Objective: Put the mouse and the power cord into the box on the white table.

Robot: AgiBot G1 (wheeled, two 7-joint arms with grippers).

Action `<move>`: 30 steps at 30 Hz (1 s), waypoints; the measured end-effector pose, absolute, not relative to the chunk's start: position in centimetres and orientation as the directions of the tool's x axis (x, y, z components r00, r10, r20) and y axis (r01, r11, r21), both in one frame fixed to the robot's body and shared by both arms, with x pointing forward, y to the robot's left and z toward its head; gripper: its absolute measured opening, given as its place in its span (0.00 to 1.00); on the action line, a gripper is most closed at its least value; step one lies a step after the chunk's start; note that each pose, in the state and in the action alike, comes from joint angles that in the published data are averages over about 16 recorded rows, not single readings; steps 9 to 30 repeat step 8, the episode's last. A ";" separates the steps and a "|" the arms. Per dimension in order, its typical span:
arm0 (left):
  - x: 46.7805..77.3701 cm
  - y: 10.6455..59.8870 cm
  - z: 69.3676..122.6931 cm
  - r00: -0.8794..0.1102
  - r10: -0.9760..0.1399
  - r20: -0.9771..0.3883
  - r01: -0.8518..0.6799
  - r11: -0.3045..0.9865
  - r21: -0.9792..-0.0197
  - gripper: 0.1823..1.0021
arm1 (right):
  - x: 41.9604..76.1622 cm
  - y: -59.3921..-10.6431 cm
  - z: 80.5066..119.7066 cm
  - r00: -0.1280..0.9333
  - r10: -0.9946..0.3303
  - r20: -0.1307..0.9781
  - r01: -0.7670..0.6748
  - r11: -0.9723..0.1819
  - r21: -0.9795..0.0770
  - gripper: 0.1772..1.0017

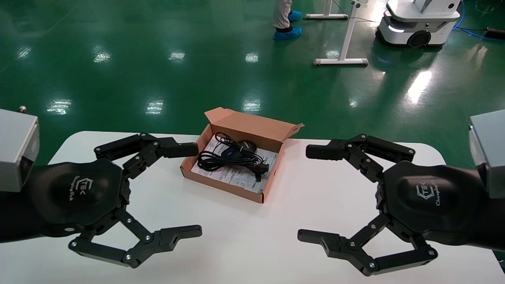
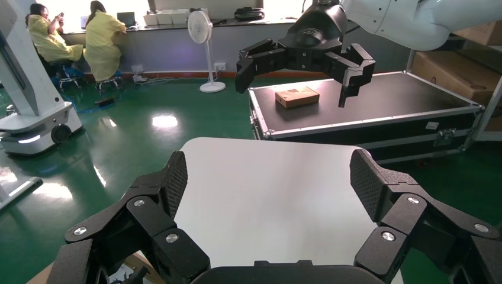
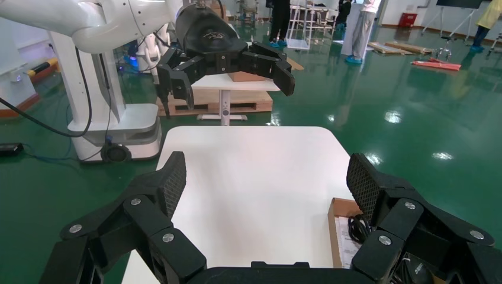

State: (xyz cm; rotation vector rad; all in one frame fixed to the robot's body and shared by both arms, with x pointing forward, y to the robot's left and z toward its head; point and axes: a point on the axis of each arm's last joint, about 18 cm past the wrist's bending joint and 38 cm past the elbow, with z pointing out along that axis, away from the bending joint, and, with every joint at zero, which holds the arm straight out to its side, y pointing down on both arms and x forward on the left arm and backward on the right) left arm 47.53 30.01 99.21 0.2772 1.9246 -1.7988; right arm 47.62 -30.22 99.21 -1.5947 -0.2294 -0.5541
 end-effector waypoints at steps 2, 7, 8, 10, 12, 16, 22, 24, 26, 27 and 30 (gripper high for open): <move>47.5 30.0 99.2 -0.860 -0.178 -0.477 0.464 0.112 -0.879 1.00 | 47.6 -30.2 99.2 0.860 -0.180 0.478 0.465 -0.112 -0.878 1.00; 47.5 30.0 99.2 -0.860 -0.178 -0.477 0.464 0.112 -0.879 1.00 | 47.6 -30.2 99.2 0.860 -0.180 0.478 0.465 -0.112 -0.878 1.00; 47.5 30.0 99.2 -0.860 -0.178 -0.477 0.464 0.112 -0.879 1.00 | 47.6 -30.2 99.2 0.860 -0.180 0.478 0.465 -0.112 -0.878 1.00; 47.5 30.0 99.2 -0.860 -0.178 -0.477 0.464 0.112 -0.879 1.00 | 47.6 -30.2 99.2 0.860 -0.180 0.478 0.465 -0.112 -0.878 1.00; 47.5 30.0 99.2 -0.860 -0.178 -0.477 0.464 0.112 -0.879 1.00 | 47.6 -30.2 99.2 0.860 -0.180 0.478 0.465 -0.112 -0.878 1.00; 47.5 30.0 99.2 -0.860 -0.178 -0.477 0.464 0.112 -0.879 1.00 | 47.6 -30.2 99.2 0.860 -0.180 0.478 0.465 -0.112 -0.878 1.00; 47.5 30.0 99.2 -0.860 -0.178 -0.477 0.464 0.112 -0.879 1.00 | 47.6 -30.2 99.2 0.860 -0.180 0.478 0.465 -0.112 -0.878 1.00; 47.5 30.0 99.2 -0.860 -0.178 -0.477 0.464 0.112 -0.879 1.00 | 47.6 -30.2 99.2 0.860 -0.180 0.478 0.465 -0.112 -0.878 1.00; 47.5 30.0 99.2 -0.860 -0.178 -0.477 0.464 0.112 -0.879 1.00 | 47.6 -30.2 99.2 0.860 -0.180 0.478 0.465 -0.112 -0.878 1.00; 47.5 30.0 99.2 -0.860 -0.178 -0.477 0.464 0.112 -0.879 1.00 | 47.6 -30.2 99.2 0.860 -0.180 0.478 0.465 -0.112 -0.878 1.00; 47.5 30.0 99.2 -0.860 -0.178 -0.477 0.464 0.112 -0.879 1.00 | 47.6 -30.2 99.2 0.860 -0.180 0.478 0.465 -0.112 -0.878 1.00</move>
